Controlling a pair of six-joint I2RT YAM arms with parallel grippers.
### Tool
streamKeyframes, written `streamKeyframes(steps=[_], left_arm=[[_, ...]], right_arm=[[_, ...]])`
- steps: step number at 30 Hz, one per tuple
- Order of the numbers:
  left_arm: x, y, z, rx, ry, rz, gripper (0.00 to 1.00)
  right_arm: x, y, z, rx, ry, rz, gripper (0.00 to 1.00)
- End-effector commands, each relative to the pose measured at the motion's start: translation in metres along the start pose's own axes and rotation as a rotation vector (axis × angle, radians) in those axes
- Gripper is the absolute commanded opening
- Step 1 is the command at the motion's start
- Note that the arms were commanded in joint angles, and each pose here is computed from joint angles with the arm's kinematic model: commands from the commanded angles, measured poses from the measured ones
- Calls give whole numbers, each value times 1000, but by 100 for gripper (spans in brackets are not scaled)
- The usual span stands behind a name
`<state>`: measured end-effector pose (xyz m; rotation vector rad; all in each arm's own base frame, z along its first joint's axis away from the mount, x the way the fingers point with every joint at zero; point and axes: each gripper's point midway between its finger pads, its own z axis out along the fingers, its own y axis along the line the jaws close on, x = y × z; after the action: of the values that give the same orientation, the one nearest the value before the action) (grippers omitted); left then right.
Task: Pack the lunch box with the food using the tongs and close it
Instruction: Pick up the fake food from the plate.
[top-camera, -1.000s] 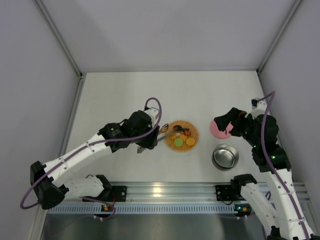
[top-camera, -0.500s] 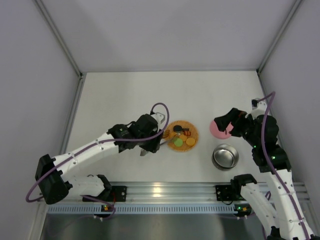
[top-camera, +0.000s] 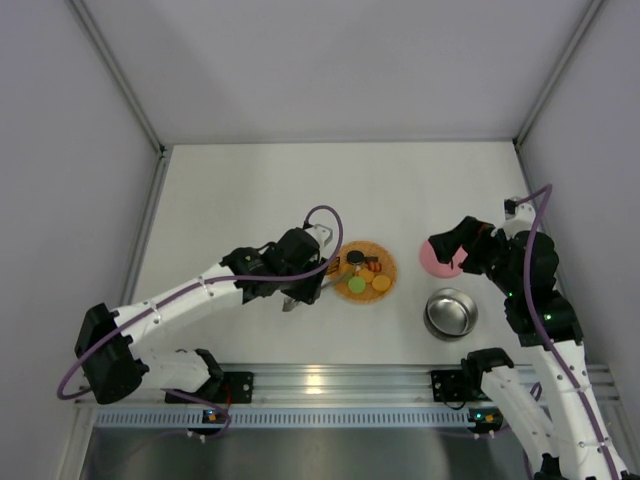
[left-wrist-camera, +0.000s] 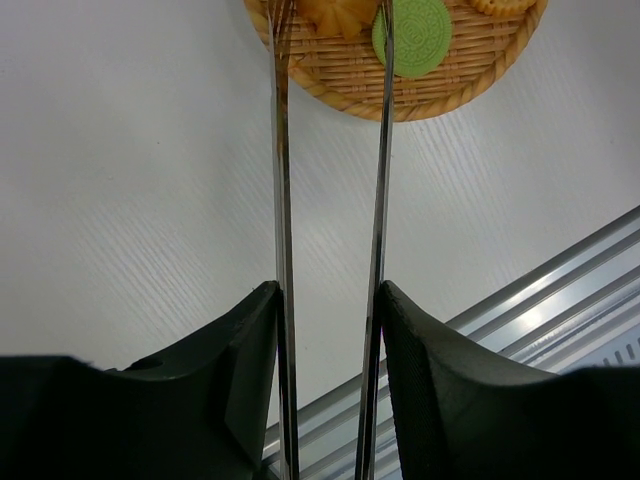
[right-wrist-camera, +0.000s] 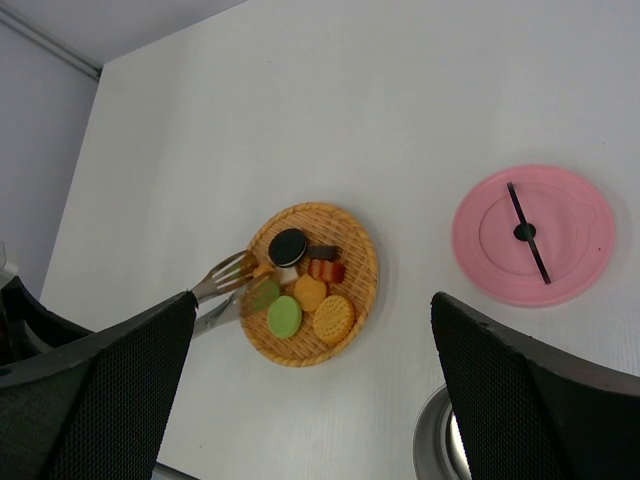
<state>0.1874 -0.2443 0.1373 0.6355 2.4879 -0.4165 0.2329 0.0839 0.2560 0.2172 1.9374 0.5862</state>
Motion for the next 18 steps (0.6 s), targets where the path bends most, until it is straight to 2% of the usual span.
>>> streamKeyframes(steps=[1, 18], left_arm=[[-14, -3, 0, 1, -56, 8, 48], [-14, -3, -6, 9, -58, 8, 35]], right_arm=[[-6, -1, -4, 8, -21, -2, 99], [-7, 0, -6, 8, -24, -1, 99]])
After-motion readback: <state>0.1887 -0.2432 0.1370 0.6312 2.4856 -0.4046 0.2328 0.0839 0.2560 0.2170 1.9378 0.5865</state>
